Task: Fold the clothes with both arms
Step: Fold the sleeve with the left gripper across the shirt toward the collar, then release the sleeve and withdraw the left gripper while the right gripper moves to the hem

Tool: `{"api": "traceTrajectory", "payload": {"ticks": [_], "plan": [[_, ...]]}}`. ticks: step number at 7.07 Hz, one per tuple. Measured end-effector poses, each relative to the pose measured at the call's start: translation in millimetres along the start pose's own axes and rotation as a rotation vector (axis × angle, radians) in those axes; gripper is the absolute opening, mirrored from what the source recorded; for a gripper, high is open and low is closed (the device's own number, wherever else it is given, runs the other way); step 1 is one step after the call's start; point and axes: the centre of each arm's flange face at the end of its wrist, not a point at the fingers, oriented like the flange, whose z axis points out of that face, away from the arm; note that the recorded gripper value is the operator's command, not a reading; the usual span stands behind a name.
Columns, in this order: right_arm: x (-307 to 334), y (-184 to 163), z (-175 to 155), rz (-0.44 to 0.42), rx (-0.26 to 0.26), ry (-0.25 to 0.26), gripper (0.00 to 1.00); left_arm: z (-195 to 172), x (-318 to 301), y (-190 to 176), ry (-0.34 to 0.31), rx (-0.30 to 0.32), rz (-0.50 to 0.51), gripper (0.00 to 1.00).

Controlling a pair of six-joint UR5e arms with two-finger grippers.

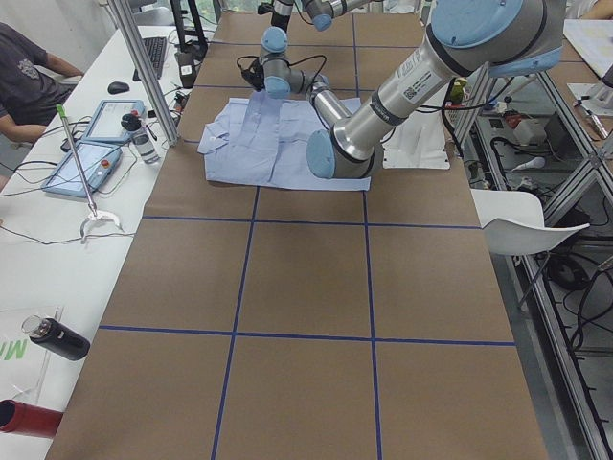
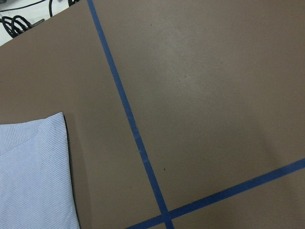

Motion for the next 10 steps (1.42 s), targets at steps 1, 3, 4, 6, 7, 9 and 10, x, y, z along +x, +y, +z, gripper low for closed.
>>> {"api": "traceTrajectory", "payload": {"ticks": [1, 3, 4, 6, 7, 9, 10], "plan": [[0.0, 0.0, 0.1, 0.000, -0.001, 0.000, 0.99, 5.9, 4.3, 8.9, 0.004, 0.003, -0.008, 0.70], [-0.6, 1.5, -1.4, 0.002, -0.008, -0.005, 0.99, 14.6, 10.7, 28.9, 0.025, 0.012, 0.000, 0.73], [-4.2, 3.8, -5.5, 0.010, -0.009, -0.015, 0.99, 12.1, 11.8, 34.0, 0.034, 0.009, 0.016, 0.73], [-21.1, 28.3, -15.2, 0.070, -0.028, -0.050, 0.99, -15.2, -6.7, 32.8, 0.047, -0.034, 0.087, 0.73], [-29.0, 56.2, -19.4, 0.094, -0.053, -0.066, 1.00, -41.0, -34.3, 23.1, 0.056, -0.063, 0.169, 0.73], [-38.8, 133.8, -31.4, 0.104, -0.101, -0.090, 1.00, -91.7, -96.6, -11.2, 0.061, -0.073, 0.335, 0.72], [-37.1, 176.3, -37.1, 0.100, -0.115, -0.089, 1.00, -119.4, -117.7, -27.2, 0.049, -0.051, 0.410, 0.72]]}}
